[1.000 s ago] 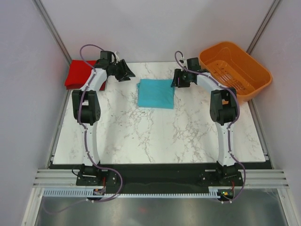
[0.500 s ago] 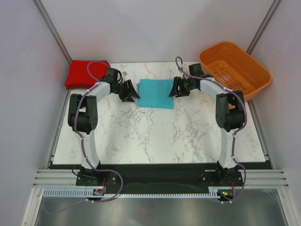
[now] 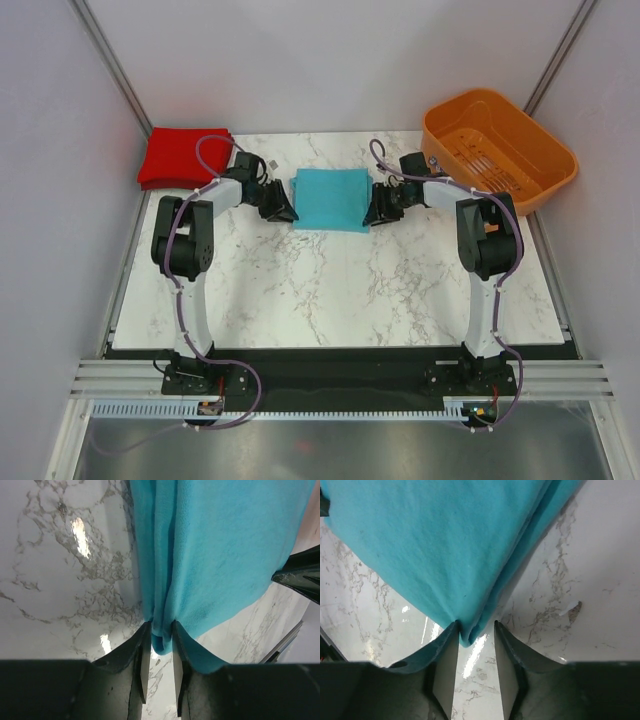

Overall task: Fold and stack the t-shirts
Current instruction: Fold the tshirt

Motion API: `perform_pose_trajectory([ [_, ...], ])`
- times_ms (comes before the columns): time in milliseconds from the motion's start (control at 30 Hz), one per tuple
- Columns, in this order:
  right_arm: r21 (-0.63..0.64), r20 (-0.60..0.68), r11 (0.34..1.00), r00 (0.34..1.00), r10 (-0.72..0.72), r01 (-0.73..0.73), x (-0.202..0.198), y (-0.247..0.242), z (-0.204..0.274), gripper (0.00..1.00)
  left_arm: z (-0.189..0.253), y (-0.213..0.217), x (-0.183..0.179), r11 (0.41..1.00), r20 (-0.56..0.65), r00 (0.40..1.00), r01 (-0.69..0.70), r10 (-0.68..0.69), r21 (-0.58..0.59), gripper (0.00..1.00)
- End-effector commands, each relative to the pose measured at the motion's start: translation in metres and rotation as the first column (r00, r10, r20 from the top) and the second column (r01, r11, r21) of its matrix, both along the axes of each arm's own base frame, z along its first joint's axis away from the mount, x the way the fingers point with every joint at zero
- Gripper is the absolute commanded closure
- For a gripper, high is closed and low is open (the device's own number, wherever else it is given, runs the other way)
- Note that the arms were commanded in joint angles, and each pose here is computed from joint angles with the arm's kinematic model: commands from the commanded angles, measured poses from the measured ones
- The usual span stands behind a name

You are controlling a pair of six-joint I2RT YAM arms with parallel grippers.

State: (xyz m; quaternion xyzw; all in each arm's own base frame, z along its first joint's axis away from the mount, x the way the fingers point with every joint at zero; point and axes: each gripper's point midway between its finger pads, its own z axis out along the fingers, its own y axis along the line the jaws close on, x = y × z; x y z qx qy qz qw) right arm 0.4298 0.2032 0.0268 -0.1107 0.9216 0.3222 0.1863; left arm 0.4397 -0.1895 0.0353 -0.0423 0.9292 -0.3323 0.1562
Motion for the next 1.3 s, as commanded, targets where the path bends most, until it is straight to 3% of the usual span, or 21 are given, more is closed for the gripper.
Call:
perform_pose_trajectory([
  [0,0.000,0.018,1.000,1.000,0.002,-0.002,-0.005,-0.001,-0.006,0.67,-0.004,0.002,0.000,1.000,0.029,0.999,0.016,-0.017,0.021,0.70],
  [33,-0.011,0.022,1.000,1.000,-0.010,0.010,-0.004,-0.003,-0.007,0.85,-0.005,0.003,-0.001,1.000,0.026,1.000,0.015,-0.015,0.022,0.70],
  [100,-0.022,0.016,1.000,1.000,-0.014,0.014,-0.010,-0.006,-0.014,1.00,-0.007,0.004,-0.007,1.000,0.014,1.000,0.015,-0.015,0.024,0.70],
  [233,-0.030,0.010,0.999,0.999,-0.031,0.031,-0.015,-0.007,-0.016,1.00,-0.005,0.002,-0.020,0.999,0.006,1.000,0.024,-0.024,0.025,0.70],
  [267,-0.032,0.008,0.999,0.999,-0.038,0.038,-0.016,-0.009,-0.016,1.00,-0.023,0.027,-0.024,0.976,-0.079,0.986,-0.130,0.145,0.172,0.98],
  [500,-0.020,0.000,0.998,0.999,-0.054,0.054,-0.035,-0.006,-0.013,1.00,-0.003,0.016,-0.036,0.985,-0.065,0.991,-0.107,0.117,0.137,0.97],
  [567,-0.014,0.000,0.997,0.997,-0.078,0.078,-0.036,-0.006,-0.011,0.85,0.006,0.014,-0.037,0.985,-0.054,0.991,-0.115,0.123,0.127,0.90],
  [633,-0.023,-0.012,0.995,0.996,-0.094,0.093,-0.039,-0.009,-0.009,0.70,0.017,0.016,-0.034,0.983,-0.030,0.990,-0.134,0.138,0.128,0.75],
  [700,-0.031,-0.010,0.994,0.995,-0.102,0.102,-0.038,-0.011,-0.003,0.62,0.035,0.020,-0.032,0.979,0.002,0.989,-0.148,0.150,0.136,0.62],
  [733,-0.034,-0.011,0.994,0.995,-0.102,0.101,-0.041,-0.012,0.004,0.57,0.044,0.020,-0.027,0.980,0.025,0.988,-0.155,0.153,0.128,0.62],
  [833,-0.036,0.023,0.992,0.993,-0.117,0.117,-0.035,-0.013,0.030,0.54,0.076,0.020,-0.018,0.984,0.068,0.989,-0.139,0.132,0.112,0.61],
  [900,0.002,0.040,0.992,0.991,-0.128,0.128,-0.028,-0.006,0.051,0.55,0.104,0.011,-0.012,0.992,0.101,0.988,-0.118,0.115,0.033,0.59],
  [1000,0.095,0.056,0.993,0.995,-0.080,0.074,-0.021,0.016,0.083,0.79,0.137,-0.004,-0.001,0.996,0.151,0.986,-0.068,0.076,-0.055,0.59],
  [1033,0.108,0.047,0.992,0.997,-0.069,0.063,-0.020,0.023,0.083,0.99,0.135,-0.008,0.004,0.996,0.140,0.988,-0.056,0.066,-0.075,0.60],
  [1100,0.145,0.073,0.989,0.997,-0.032,0.021,-0.012,0.042,0.097,1.00,0.150,-0.020,0.014,0.990,0.150,0.988,-0.023,0.045,-0.139,0.66],
  [1267,0.236,0.031,0.969,0.998,0.063,-0.069,-0.007,0.092,0.092,1.00,0.121,-0.026,0.038,0.990,0.110,0.993,-0.034,0.049,-0.138,0.72],
])
